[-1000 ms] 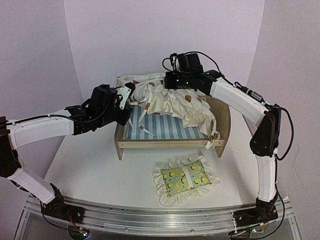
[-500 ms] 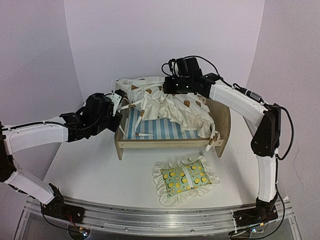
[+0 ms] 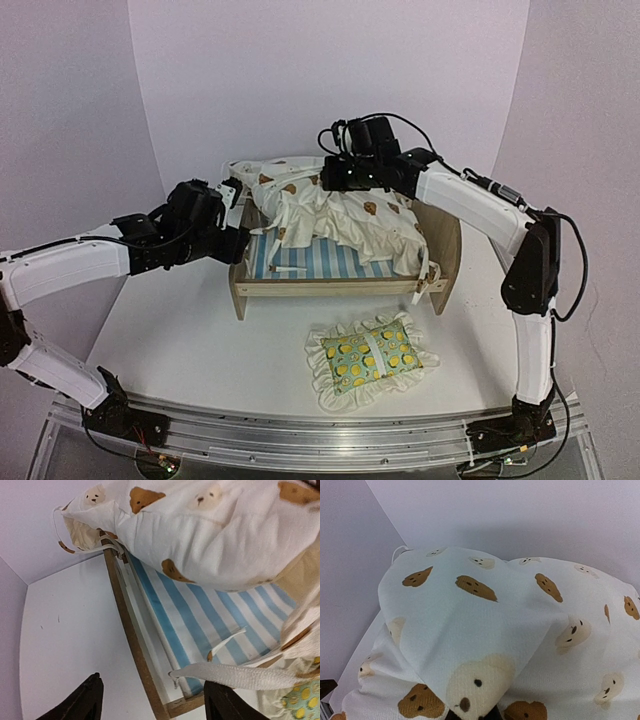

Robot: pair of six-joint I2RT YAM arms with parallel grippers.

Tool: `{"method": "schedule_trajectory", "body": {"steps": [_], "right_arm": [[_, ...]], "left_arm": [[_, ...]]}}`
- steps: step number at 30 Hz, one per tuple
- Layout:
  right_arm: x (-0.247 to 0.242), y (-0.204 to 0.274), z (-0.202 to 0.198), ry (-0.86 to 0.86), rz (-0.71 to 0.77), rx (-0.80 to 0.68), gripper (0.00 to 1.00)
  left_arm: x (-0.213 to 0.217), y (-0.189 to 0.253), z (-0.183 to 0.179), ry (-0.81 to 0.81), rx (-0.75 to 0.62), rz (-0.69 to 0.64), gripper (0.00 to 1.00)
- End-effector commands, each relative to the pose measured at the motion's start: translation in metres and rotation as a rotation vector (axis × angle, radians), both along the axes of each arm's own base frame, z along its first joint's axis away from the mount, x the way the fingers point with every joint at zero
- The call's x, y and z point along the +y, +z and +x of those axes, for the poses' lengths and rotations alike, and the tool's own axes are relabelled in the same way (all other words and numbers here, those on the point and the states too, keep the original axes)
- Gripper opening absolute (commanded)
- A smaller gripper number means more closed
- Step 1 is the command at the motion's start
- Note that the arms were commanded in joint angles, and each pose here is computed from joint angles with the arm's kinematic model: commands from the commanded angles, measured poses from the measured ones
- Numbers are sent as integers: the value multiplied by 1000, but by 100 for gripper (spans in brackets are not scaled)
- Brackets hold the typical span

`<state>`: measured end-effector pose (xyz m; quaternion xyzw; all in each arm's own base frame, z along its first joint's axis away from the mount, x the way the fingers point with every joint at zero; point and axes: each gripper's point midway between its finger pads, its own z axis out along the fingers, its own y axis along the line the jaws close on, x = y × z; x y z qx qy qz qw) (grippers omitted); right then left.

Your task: Set up the pet bed

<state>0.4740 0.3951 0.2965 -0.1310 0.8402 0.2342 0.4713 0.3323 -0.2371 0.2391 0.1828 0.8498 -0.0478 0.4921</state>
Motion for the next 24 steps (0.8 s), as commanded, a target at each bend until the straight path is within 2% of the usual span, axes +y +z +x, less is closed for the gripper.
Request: {"method": "schedule_trajectory", "body": {"steps": [1,3,7,9,11,13,17,24], "right_arm": [[11,31,1,2,56,-78,0],[14,28,2,1,47,-81,0],[19,22,4,3,37,-79,0],[21,21,5,2,40,-79,0],[23,20,6,2,43,-76,0],[24,19,7,0,44,-76,0],[25,21,8,-8,45,-83,0],[25,27,6,-11,45,-96,0]], "left_arm": [[-9,40,-27,-56,60,-164,65],[-12,39,-38,-74,96,-185,63],[15,27,-39,76,121,-130,69],[25,26,-39,121,118,-120,65],[10,30,-44,40,123,-175,55],[-14,33,-53,-101,112,-240,51],[-44,16,-59,-243,99,-227,52],[-63,-16,-42,-269,78,-165,54]]}}
